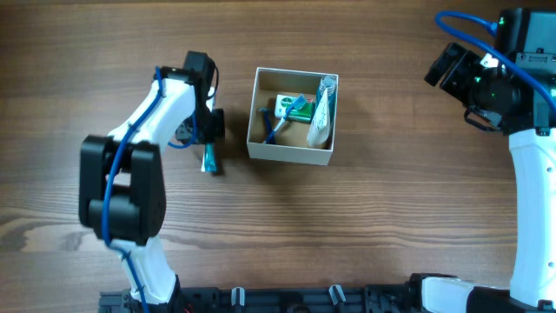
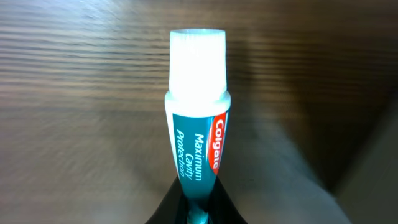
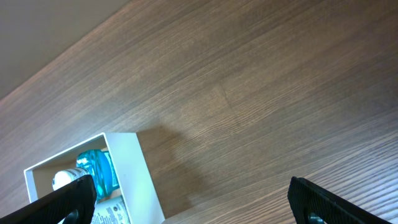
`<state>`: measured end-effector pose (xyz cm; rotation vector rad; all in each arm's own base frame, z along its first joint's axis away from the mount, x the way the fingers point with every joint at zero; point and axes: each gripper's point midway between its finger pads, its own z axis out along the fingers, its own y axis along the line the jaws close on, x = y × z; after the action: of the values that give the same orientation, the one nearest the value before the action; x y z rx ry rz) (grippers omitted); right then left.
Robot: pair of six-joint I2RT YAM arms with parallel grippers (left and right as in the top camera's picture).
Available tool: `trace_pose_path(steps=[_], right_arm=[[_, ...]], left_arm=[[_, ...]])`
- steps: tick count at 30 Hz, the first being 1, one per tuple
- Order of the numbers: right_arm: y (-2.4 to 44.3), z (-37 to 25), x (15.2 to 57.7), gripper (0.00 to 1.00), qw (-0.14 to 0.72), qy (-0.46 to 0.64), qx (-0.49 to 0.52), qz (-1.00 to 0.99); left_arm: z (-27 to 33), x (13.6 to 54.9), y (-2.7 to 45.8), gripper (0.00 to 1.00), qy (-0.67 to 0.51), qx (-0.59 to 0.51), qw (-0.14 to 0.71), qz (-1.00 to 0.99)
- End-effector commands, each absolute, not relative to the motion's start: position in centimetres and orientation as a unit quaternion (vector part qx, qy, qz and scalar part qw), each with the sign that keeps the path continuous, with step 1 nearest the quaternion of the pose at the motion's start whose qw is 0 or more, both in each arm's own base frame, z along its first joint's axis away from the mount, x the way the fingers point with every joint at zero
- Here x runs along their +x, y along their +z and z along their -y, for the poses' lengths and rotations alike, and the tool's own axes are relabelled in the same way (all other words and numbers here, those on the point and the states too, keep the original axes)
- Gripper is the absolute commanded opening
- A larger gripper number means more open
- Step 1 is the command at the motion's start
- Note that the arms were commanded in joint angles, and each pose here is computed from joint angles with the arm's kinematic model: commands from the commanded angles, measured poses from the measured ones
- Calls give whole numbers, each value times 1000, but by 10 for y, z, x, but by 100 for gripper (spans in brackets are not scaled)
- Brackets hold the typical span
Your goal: Pack container
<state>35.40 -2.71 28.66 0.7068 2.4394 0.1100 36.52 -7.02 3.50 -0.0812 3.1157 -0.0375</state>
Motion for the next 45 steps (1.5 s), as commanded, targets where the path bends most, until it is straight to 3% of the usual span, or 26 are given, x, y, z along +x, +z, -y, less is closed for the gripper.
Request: trace_pose_path(steps=[1,6,10,23,29,31,38,41,42,43,44,45], right_arm=[[286,27,357,100,294,43,267,-917],[285,27,357,100,294,43,267,-917],[286,27,357,100,294,43,267,-917],[286,27,357,100,294,43,267,-917],[286,27,357,100,294,43,267,-917],[286,27,357,100,294,43,267,-917],[286,27,357,100,294,43,267,-917],[286,27,357,100,294,43,267,-917],[286,27,357,100,294,43,267,-917],[286,27,357,100,294,43,267,-917],[285,27,357,100,294,43,267,-917],[285,27,357,100,294,43,267,-917]], left_arm=[[93,388,139,10,-76,-10,143,-987],[131,382,211,13,-136,37,244,-960],[166,381,227,13,-157,78,277,-945],[240,405,135,13,-160,137,223,-952],[241,404,110,31,-148,138,199,-959],[238,407,115,44,-148,134,206,-958],[206,406,189,48,-156,104,254,-949],[160,394,236,52,-126,66,297,-944],[141,388,249,57,-109,49,309,-943],[121,381,261,73,-92,30,319,-943],[105,374,269,100,-78,11,324,-943],[84,365,278,100,-59,-20,329,-942]])
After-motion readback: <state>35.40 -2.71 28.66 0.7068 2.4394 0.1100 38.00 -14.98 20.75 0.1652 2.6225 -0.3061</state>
